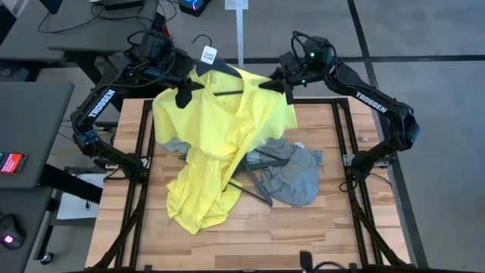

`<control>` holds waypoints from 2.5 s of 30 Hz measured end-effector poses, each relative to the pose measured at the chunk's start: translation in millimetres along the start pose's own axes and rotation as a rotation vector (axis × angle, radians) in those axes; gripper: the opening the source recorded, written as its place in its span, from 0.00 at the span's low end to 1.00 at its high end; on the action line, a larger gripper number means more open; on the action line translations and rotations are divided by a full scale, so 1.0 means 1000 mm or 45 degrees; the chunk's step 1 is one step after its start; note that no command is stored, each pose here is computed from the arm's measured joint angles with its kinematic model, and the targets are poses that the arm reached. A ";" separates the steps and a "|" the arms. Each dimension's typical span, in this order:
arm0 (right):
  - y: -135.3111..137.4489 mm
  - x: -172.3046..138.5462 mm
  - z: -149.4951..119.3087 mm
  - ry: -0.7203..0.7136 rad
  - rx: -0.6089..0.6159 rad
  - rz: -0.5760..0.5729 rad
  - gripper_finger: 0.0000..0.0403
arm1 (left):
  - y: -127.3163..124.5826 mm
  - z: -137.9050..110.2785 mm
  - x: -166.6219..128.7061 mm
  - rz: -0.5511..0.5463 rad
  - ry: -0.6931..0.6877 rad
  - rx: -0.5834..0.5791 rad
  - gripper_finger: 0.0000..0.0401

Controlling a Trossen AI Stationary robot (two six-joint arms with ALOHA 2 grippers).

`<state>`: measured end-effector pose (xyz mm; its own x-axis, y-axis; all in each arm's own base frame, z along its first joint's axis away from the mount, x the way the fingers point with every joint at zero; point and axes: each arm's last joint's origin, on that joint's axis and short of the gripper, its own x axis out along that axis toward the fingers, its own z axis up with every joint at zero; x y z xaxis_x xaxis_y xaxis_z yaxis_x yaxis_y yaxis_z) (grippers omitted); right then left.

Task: Hang clothes
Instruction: Hang the yellow shirt on the rack

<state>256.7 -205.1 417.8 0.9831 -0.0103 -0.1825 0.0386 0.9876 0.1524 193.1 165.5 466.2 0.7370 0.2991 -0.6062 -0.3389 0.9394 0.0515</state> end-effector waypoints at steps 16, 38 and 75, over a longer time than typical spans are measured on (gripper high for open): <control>-0.049 -0.038 0.019 -0.266 -0.173 -0.215 0.08 | 0.023 0.039 -0.040 0.817 -0.292 0.159 0.36; -0.077 -0.035 0.018 -0.299 -0.120 -0.209 0.08 | 0.019 0.027 -0.047 0.644 -0.186 0.214 0.36; -0.187 -0.037 0.051 -0.338 -0.130 -0.395 0.08 | 0.016 0.016 -0.042 0.543 -0.064 0.118 0.36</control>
<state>222.6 -396.9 445.2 0.9402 -0.3362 0.0542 0.3351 0.9417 0.0299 166.0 170.8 505.2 0.5709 0.6691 -0.4758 -0.5669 0.7405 0.3610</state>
